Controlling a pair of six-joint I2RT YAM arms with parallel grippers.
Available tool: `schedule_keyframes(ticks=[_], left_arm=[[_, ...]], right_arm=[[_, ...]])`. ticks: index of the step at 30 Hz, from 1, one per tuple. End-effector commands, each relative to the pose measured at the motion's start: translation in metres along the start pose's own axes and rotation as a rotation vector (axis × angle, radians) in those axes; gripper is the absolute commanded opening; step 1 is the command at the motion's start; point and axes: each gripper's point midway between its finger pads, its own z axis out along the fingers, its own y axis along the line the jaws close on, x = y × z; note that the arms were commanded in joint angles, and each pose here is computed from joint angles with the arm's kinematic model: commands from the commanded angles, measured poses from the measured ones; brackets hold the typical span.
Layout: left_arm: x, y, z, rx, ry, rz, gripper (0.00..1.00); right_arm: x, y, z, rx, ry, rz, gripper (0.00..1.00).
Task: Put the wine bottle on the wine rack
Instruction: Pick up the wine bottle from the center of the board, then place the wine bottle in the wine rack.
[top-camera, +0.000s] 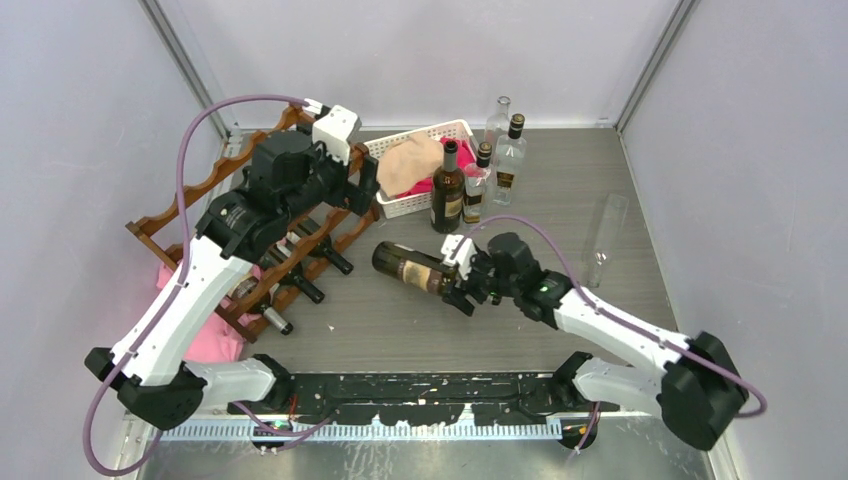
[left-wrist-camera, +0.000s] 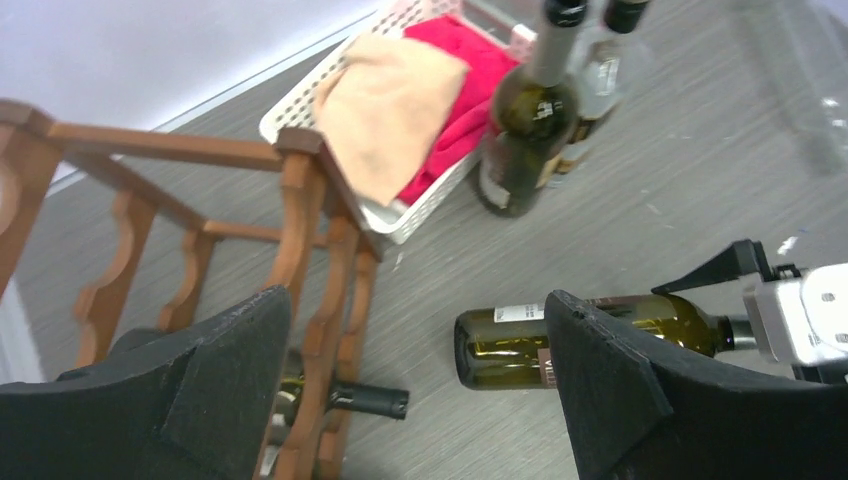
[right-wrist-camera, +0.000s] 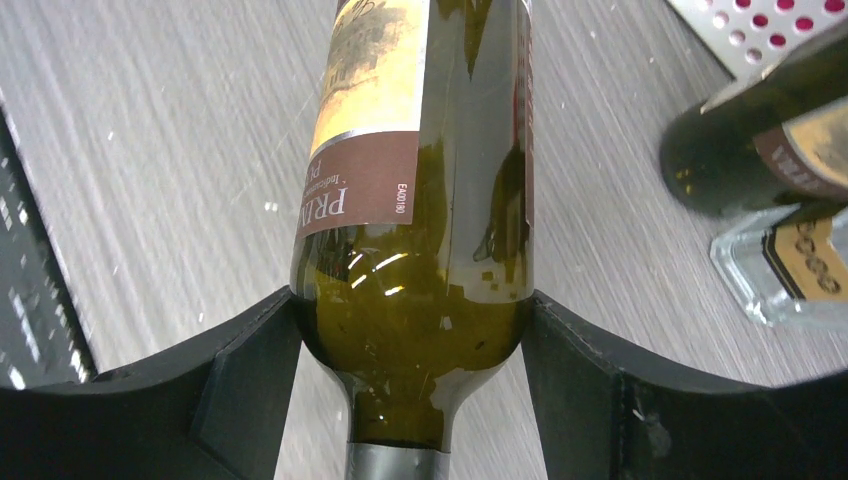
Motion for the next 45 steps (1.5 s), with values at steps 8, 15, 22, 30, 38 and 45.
schedule_keyframes(ticks=[8,15,22,30,38,45], left_arm=[[0.008,0.055,-0.004,-0.195,0.112,0.087,0.95],[0.012,0.069,-0.006,-0.223,0.117,0.091,0.95],[0.021,0.08,-0.005,-0.23,0.145,0.097,0.95],[0.027,0.079,-0.002,-0.197,0.162,0.097,0.91],[0.037,0.079,0.0,-0.179,0.187,0.104,0.89],[0.042,0.085,0.003,-0.184,0.206,0.126,0.89]], right_arm=[[-0.131,-0.029,0.051,0.227,-0.448,0.035,0.01],[-0.146,-0.042,0.086,0.248,-0.459,0.095,0.01],[-0.15,-0.05,0.098,0.27,-0.448,0.102,0.01],[-0.157,-0.049,0.118,0.232,-0.461,0.14,0.01],[-0.174,-0.058,0.152,0.227,-0.502,0.147,0.01],[-0.188,-0.07,0.186,0.237,-0.532,0.168,0.01]])
